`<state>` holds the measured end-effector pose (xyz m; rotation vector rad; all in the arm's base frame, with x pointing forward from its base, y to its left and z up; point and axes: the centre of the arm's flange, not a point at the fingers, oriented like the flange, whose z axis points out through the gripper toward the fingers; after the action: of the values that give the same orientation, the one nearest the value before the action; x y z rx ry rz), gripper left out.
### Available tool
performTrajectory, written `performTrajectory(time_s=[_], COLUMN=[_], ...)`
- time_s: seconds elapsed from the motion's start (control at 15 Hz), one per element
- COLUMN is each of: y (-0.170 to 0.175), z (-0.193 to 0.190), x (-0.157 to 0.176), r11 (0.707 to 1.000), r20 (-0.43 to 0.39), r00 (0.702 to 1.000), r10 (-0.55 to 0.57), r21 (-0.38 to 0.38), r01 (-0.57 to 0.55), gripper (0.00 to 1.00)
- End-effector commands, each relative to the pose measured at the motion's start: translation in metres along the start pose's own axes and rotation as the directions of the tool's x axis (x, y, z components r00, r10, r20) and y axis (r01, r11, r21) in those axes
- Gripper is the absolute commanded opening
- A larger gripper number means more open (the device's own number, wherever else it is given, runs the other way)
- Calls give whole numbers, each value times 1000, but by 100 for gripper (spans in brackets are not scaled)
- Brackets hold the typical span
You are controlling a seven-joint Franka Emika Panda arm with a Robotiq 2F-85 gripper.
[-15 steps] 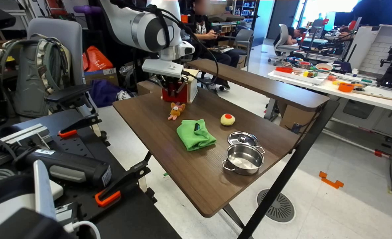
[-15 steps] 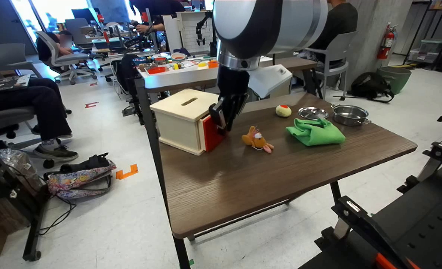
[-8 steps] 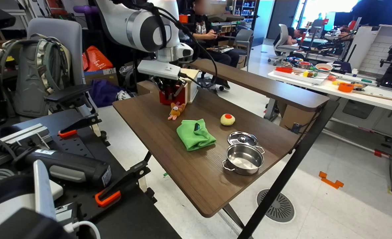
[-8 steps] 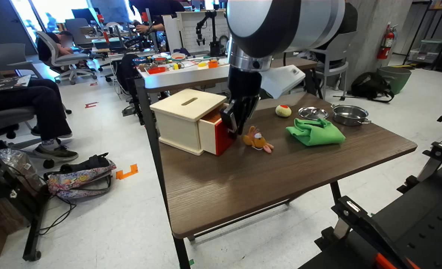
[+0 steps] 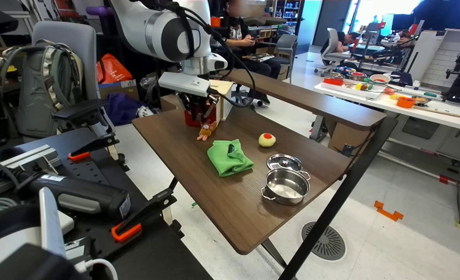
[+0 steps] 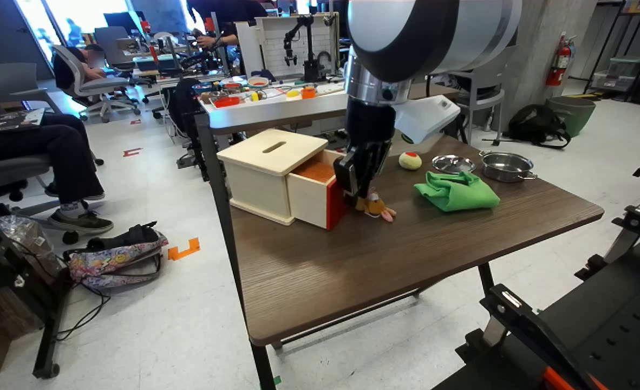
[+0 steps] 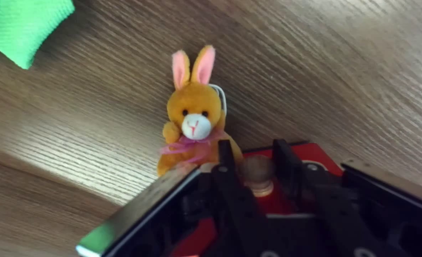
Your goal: Pull out the drawer on the table
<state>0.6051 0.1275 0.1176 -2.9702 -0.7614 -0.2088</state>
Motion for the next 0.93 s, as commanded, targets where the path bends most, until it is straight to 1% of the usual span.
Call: performTrajectory(time_s=[0.0, 0.27, 0.33, 0.67, 0.87], y=[18, 27, 29, 35, 32], z=[-14, -12, -13, -16, -31], x=[-8, -8, -8, -10, -14], r11=[997, 993, 992, 990, 991], r20=[33, 63, 71, 119, 148], r00=[997, 991, 990, 983, 981], r10=[77, 116, 123, 140, 126], r21=[-11, -21, -23, -35, -52], r01=[-76, -115, -122, -137, -120], gripper=[67, 97, 100, 100, 100])
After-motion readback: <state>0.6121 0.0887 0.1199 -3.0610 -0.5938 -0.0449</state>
